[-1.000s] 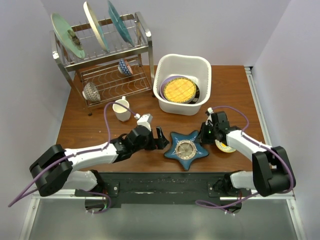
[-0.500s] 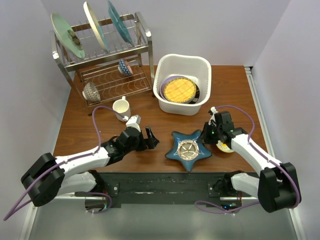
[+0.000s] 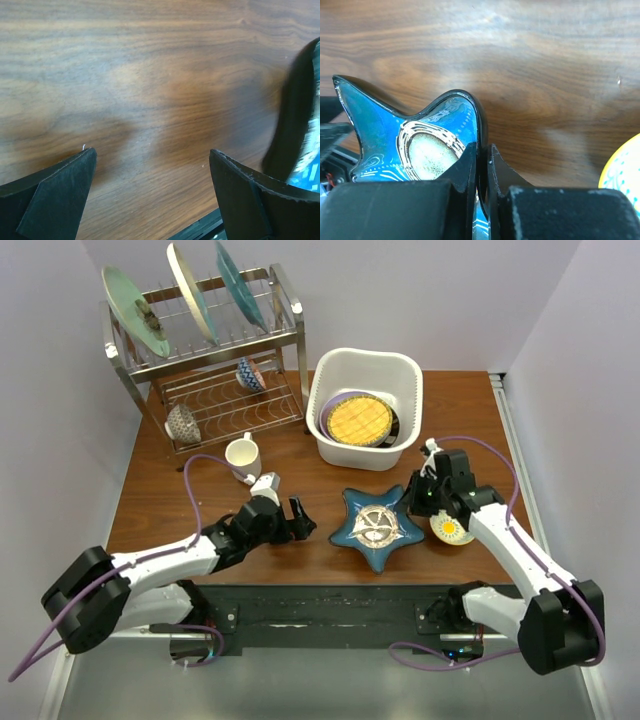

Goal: Place the plates into the plastic bin on the countertop
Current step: Pick up the plate from the corner of the board.

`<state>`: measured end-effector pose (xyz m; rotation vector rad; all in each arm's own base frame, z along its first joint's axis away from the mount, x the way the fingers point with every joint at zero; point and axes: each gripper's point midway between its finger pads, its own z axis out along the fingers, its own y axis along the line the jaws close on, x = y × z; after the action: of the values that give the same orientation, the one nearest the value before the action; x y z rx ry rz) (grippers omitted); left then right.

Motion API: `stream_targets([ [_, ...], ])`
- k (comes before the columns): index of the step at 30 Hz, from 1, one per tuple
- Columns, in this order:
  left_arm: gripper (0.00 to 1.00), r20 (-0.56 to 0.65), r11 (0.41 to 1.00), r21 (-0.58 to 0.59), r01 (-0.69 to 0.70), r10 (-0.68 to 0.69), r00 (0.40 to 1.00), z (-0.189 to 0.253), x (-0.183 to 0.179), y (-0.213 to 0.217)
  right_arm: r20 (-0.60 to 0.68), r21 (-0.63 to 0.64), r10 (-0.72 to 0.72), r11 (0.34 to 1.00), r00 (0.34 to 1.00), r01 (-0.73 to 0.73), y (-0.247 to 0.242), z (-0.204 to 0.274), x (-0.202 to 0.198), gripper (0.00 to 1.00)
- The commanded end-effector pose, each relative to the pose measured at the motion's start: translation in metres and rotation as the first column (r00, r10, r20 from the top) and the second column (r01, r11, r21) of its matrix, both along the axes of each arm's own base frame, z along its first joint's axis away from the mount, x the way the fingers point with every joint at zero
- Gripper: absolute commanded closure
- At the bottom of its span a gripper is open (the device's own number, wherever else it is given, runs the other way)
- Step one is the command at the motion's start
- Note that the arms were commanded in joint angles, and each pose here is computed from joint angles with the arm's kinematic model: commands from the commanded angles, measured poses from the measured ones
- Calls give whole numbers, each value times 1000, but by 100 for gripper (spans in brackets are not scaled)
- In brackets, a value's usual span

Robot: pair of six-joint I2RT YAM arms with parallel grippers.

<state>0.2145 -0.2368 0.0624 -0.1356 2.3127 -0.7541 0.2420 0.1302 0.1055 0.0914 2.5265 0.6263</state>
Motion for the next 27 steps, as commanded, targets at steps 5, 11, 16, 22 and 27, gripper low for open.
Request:
stream_targets([
  [5,0,1,1000,-27,1,-1,1000,-1,3,-5,175,126,18,991,984,-41,24,81,32,100],
  [11,0,-16,999,-48,10,-11,1000,-6,0,-9,218,150,12,988,976,-46,31,106,50,100],
  [16,0,-22,999,-48,13,-14,1000,-9,-1,-9,268,148,-20,989,963,-21,30,128,70,100],
  [22,0,-32,999,-37,26,-28,999,-11,1,-13,298,152,-15,988,954,-32,37,149,98,100],
  [27,1,-38,999,-22,38,-39,998,-14,2,-15,317,139,-23,990,948,-23,39,160,124,100],
])
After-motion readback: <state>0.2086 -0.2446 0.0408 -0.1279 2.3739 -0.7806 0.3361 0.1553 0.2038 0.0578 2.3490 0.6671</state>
